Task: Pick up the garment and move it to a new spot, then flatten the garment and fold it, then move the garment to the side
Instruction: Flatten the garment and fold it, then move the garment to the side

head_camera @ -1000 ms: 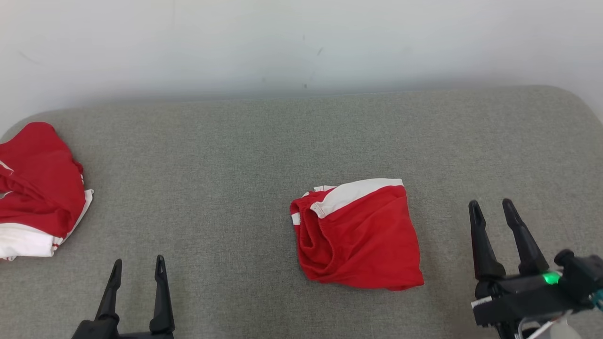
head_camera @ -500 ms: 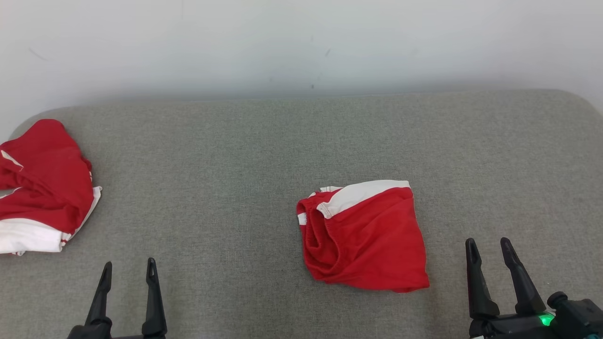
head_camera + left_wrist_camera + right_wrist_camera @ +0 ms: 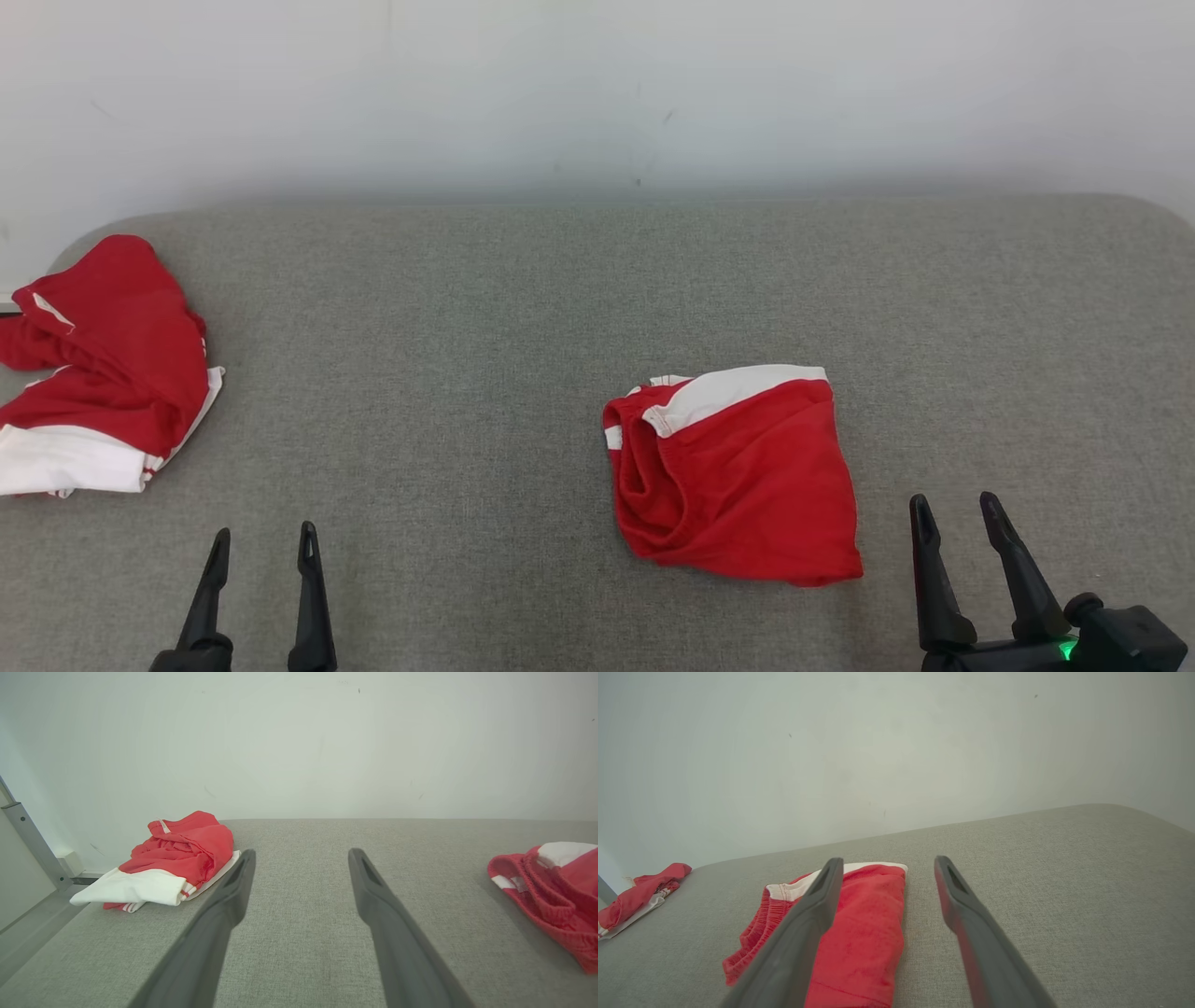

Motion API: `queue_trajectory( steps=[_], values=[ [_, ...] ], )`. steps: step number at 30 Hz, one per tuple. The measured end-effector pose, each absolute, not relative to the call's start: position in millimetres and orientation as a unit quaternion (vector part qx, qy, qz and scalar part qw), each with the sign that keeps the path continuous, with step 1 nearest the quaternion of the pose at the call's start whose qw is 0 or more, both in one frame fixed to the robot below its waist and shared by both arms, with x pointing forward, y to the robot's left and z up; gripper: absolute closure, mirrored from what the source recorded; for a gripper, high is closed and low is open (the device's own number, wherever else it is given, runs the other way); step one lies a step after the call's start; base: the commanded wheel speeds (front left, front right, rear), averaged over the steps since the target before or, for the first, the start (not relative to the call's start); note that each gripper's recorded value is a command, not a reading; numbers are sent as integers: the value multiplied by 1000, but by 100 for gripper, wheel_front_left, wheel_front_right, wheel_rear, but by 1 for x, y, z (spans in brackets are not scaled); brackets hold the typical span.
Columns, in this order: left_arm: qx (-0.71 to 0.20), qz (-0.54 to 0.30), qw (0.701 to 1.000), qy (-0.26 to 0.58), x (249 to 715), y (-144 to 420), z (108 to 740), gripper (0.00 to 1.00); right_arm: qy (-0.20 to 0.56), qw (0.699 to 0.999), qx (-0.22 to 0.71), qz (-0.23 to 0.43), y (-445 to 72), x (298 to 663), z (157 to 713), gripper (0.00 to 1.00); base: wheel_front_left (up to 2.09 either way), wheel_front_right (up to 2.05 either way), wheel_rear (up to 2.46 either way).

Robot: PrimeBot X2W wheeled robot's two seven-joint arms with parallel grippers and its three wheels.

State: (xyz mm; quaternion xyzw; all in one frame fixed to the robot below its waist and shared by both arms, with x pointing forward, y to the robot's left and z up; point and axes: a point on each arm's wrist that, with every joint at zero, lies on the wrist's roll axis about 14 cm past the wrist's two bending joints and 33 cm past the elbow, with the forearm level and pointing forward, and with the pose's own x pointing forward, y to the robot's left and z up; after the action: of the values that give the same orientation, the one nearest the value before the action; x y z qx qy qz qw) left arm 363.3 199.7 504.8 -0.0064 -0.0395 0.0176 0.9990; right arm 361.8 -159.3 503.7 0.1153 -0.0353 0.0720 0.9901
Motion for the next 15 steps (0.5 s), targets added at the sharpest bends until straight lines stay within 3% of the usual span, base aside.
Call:
queue_trajectory(
  steps=[15],
  values=[
    [-5, 18, 999, -32, 363, 200, 500, 0, -31, 990, 110, 78, -154, 364, 501, 0, 0, 0, 0]
  ],
)
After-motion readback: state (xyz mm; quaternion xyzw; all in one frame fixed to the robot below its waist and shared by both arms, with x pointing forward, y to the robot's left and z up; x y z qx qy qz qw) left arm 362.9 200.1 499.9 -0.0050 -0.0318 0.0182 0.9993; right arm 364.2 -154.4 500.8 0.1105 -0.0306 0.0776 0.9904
